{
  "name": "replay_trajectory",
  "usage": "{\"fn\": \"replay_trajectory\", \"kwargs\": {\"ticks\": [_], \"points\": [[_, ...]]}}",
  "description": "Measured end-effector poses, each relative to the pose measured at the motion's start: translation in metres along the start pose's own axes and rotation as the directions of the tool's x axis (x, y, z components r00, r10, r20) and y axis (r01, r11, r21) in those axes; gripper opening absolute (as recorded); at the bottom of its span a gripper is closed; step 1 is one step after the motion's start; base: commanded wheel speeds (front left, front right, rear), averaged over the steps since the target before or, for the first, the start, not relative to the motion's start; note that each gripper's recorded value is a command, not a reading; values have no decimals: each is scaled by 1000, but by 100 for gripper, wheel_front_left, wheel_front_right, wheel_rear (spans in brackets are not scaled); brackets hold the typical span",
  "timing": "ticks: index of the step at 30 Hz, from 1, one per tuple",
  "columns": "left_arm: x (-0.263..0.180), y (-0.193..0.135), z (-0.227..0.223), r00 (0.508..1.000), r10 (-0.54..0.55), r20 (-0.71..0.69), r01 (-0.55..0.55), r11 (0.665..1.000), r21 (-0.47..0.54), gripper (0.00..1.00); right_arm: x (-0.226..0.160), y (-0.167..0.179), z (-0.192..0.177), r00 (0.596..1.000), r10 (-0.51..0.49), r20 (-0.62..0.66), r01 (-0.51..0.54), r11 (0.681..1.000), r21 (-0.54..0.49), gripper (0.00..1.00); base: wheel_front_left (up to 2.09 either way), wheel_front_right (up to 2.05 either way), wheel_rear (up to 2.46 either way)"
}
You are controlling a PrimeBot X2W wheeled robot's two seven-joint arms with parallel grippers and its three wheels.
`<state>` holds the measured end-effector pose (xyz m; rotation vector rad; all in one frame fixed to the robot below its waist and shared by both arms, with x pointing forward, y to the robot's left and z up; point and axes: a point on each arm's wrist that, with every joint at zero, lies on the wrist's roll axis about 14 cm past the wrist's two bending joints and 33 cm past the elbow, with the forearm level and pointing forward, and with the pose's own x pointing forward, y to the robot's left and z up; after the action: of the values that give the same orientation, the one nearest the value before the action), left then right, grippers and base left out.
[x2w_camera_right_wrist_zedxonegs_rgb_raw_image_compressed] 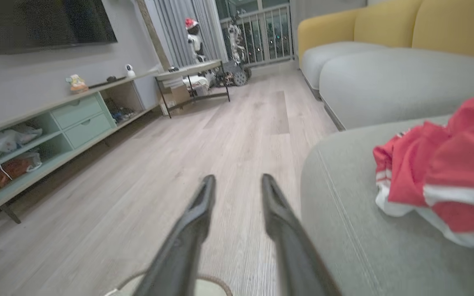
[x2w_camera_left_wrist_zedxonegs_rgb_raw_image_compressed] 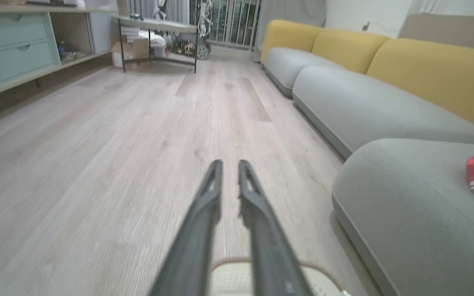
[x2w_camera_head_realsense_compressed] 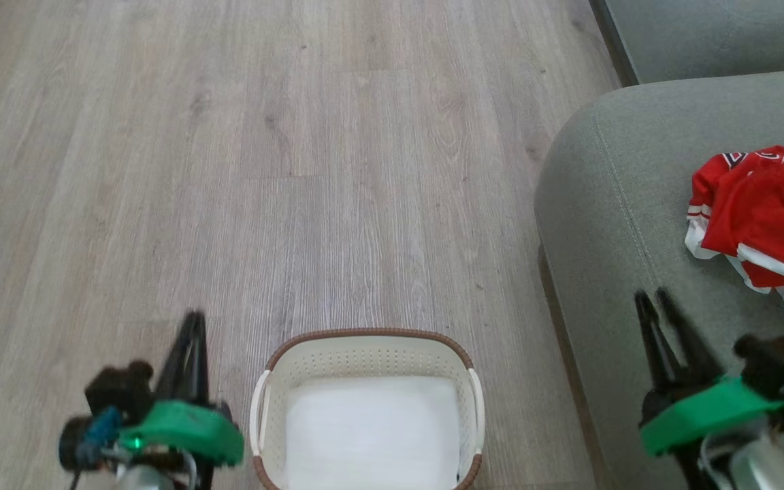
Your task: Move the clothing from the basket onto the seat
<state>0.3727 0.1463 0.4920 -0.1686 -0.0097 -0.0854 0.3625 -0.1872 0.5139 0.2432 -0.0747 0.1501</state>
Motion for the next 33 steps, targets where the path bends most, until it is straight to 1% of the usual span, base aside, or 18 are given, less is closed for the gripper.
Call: {"fn": "replay_trajectory", "kwargs": {"ticks": [3, 5, 15, 22, 33], "points": [[-13, 5, -25, 997, 21, -78, -22, 1000, -10, 0, -12, -3, -25, 997, -23, -75, 24, 1000, 20, 0, 0, 0, 0], [-19, 8, -35, 993, 33, -112, -36, 999, -28, 0, -17, -4, -31, 995, -33, -95, 37, 998, 42, 0, 0, 0, 0], [-18, 11, -37, 989, 48, -137, -66, 989, -134, 0, -14, -8, -31, 993, -65, -98, 78, 987, 138, 0, 0, 0, 0], [-19, 18, -37, 986, 77, -149, -106, 973, -206, 0, -14, -12, -31, 990, -87, -107, 107, 974, 201, 0, 0, 0, 0], [-19, 20, -40, 981, 84, -173, -136, 937, -321, 0, -13, -15, -33, 986, -121, -113, 151, 938, 313, 0, 0, 0, 0]]}}
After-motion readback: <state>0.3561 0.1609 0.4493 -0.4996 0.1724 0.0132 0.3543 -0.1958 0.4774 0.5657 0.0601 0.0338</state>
